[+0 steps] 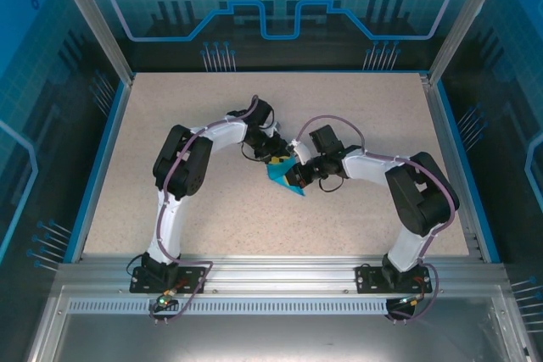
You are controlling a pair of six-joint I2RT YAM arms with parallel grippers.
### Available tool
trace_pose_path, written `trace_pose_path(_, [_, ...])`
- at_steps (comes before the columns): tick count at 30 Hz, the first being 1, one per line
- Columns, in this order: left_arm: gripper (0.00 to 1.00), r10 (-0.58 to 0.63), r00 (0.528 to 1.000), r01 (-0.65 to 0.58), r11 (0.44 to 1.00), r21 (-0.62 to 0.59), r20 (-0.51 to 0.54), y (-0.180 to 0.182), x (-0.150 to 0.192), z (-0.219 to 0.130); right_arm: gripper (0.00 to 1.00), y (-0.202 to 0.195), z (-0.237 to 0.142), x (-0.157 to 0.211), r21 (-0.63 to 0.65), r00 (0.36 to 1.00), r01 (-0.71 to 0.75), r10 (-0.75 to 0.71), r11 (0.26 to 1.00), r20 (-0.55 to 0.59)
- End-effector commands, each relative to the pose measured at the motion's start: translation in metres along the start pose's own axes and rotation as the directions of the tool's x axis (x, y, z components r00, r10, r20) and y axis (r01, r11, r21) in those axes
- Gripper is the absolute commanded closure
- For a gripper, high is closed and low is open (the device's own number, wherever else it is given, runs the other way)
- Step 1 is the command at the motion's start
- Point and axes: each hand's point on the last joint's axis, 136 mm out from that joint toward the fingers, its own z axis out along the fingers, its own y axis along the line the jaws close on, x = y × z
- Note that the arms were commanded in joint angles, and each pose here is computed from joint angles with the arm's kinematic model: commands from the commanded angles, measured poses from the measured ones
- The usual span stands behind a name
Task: Fold a paper plane with a square sheet of paper (fold left side to right side)
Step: Third fold the triangle at the center of the table.
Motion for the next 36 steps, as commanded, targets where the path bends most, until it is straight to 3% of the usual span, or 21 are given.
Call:
trace_pose_path(1, [0.65, 0.033, 0.999, -0.033, 0.999, -0.006, 0.010, -0.012, -0.003, -0.014, 0.96, 0.003, 0.002, 0.008, -0.034, 0.999, -0.023, 0.022, 0.999, -0.027])
trace_pose_path(9, [0.62, 0.051, 0.999, -0.052, 0.998, 0.024, 0.019, -0.026, -0.013, -0.013, 0.96, 0.004, 0.005, 0.010, -0.036, 0.999, -0.020, 0.018, 0.999, -0.042])
trace_pose_path(23, [0.63, 0.030, 0.997, -0.035, 0.997, -0.065, -0.069, 0.009, -0.004, 0.029, 0.96, 0.004, 0.008, 0.008, -0.045, 0.998, -0.026, 0.023, 0.999, -0.055])
trace_pose_path(36, [0.64, 0.049, 0.996, -0.055, 0.995, -0.084, -0.071, 0.011, -0.002, 0.028, 0.97, -0.018, 0.000, -0.008, -0.026, 0.992, -0.121, 0.120, 0.992, -0.030])
